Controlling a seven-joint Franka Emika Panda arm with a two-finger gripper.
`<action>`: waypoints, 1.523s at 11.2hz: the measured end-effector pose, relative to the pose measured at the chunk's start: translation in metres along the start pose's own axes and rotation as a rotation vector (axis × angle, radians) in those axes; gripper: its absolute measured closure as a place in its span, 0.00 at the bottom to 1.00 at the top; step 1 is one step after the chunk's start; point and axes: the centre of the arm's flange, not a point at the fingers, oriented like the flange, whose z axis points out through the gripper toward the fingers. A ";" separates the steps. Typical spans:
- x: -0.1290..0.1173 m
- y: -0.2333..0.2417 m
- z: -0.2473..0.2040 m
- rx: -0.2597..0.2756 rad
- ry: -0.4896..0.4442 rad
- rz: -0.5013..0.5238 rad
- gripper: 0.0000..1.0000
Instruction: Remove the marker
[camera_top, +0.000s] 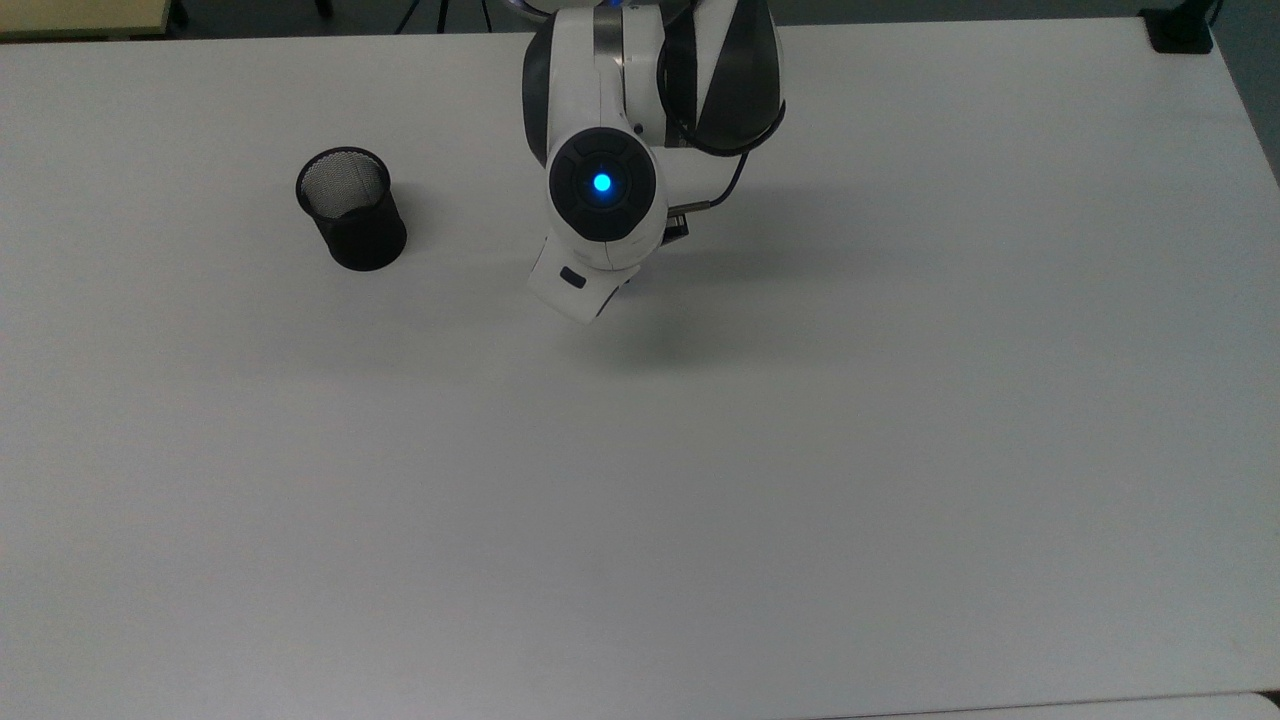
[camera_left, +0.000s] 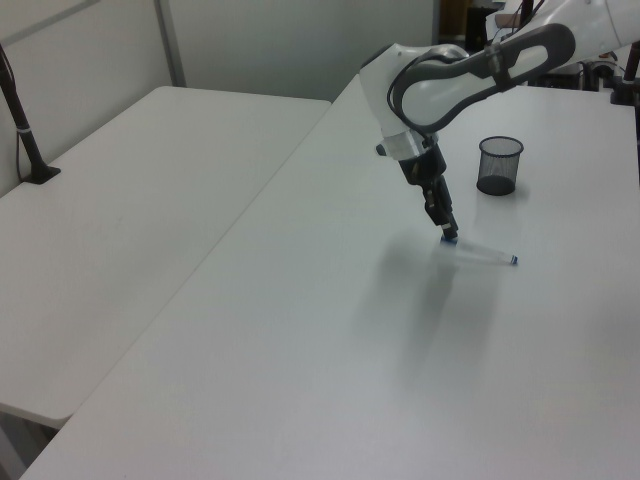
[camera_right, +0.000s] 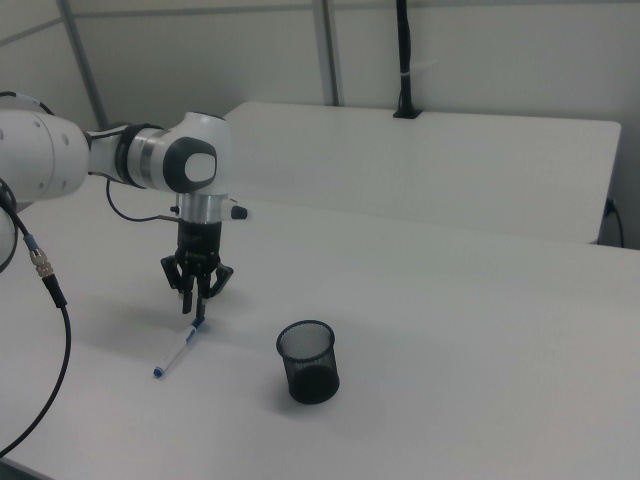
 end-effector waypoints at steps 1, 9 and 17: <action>0.004 0.001 0.004 -0.004 0.009 0.006 0.69; -0.125 0.076 -0.191 -0.064 0.386 0.168 0.00; -0.191 0.095 -0.218 -0.067 0.403 0.305 0.00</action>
